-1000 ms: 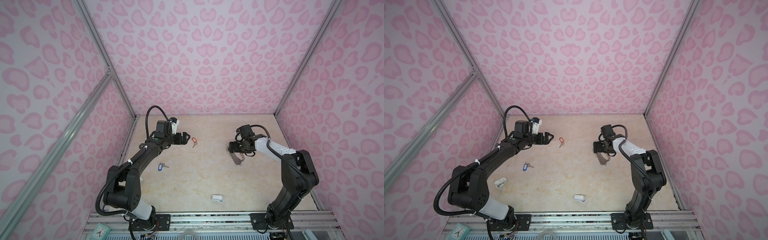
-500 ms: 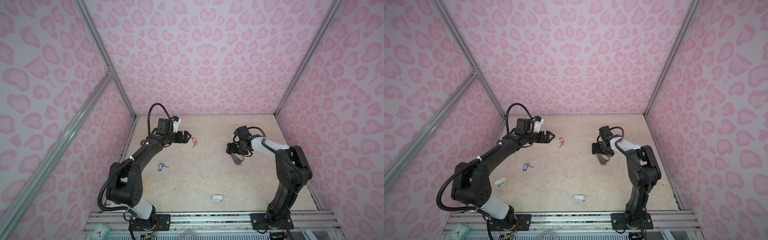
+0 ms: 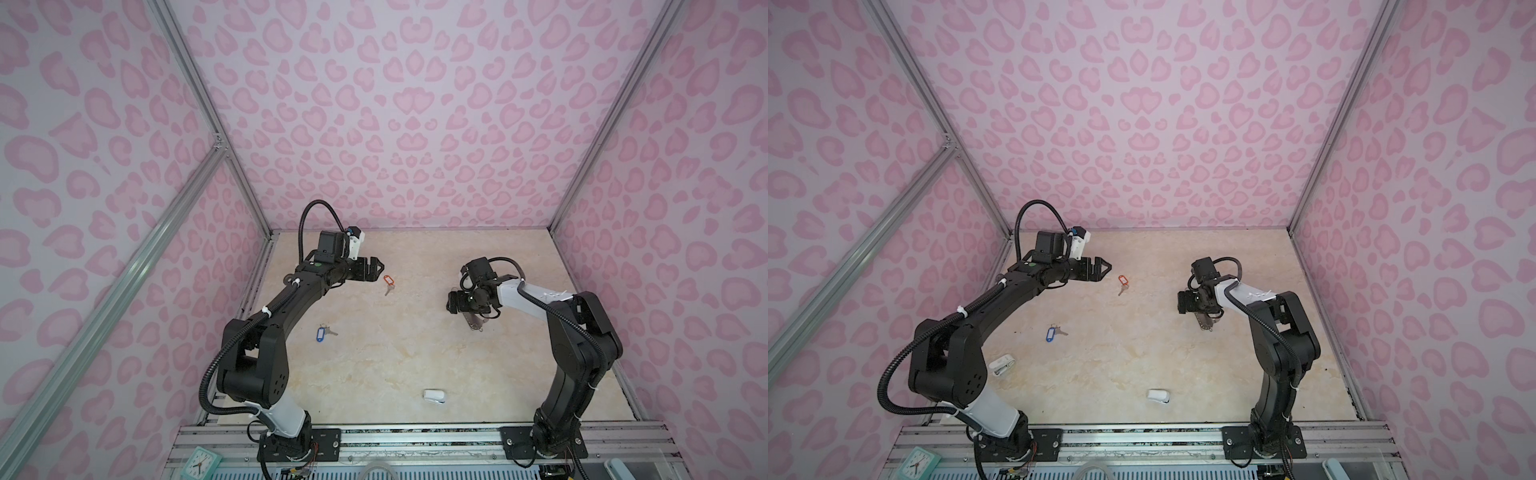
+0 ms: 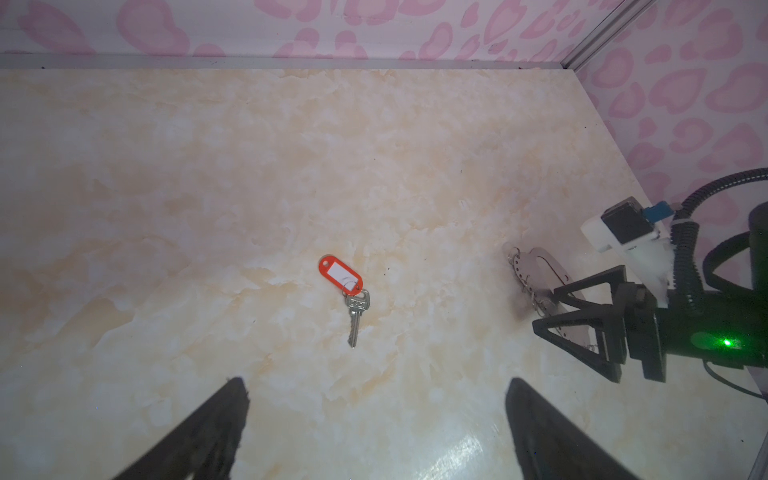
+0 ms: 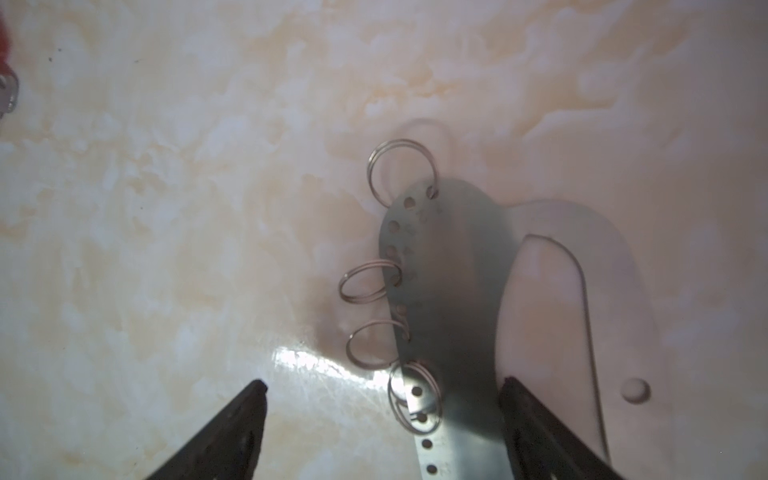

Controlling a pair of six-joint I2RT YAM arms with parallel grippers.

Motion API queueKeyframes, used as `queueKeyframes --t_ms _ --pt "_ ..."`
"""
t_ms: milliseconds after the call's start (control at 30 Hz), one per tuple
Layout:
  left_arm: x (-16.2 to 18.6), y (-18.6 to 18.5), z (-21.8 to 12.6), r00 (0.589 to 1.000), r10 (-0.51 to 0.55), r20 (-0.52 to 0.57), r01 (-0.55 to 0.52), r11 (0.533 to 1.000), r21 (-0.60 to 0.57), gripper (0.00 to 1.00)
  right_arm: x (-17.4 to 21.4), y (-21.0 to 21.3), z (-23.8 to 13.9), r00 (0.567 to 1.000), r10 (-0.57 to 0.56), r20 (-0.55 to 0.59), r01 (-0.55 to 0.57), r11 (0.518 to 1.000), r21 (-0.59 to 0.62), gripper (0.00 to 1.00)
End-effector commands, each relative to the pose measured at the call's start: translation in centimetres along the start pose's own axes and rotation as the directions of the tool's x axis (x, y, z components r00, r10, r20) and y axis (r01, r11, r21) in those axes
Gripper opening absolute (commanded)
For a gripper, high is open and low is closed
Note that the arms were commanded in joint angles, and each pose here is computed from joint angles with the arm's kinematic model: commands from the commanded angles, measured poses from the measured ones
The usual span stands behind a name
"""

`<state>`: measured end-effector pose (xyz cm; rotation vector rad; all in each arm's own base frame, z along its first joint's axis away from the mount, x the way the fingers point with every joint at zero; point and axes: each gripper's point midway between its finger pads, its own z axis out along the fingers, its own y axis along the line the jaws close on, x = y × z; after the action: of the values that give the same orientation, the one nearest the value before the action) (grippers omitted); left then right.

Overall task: Put the keys on the keyring
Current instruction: 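Raise the left arm forward while the right gripper moves over the metal keyring plate, then lower the right gripper onto the plate's ring edge and pinch it closed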

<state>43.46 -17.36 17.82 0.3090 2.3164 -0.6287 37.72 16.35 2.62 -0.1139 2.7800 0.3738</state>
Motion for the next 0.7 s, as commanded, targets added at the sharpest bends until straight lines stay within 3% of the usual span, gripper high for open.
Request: queueKeyframes --t_ms 0,300,533,667 --pt "-0.1 -0.1 0.2 1.0 0.012 -0.003 -0.012 1.0 0.006 0.98 3.0 1.2 0.5 0.994 0.008 -0.106 -0.012 0.999 -0.041 0.88" --pt "0.1 -0.2 0.7 1.0 0.011 -0.012 -0.011 1.0 0.015 0.98 5.9 5.9 0.7 0.986 -0.031 -0.164 0.013 0.994 -0.108 0.87" --pt "-0.8 -0.6 0.8 1.0 -0.013 0.006 0.013 0.999 0.034 0.98 4.8 6.9 -1.2 0.972 -0.172 -0.159 0.157 0.982 -0.102 0.87" --pt "-1.4 -0.9 0.3 0.999 -0.027 0.025 0.026 0.999 0.036 0.98 2.7 6.1 -3.0 0.946 -0.296 -0.131 0.296 0.955 -0.024 0.87"
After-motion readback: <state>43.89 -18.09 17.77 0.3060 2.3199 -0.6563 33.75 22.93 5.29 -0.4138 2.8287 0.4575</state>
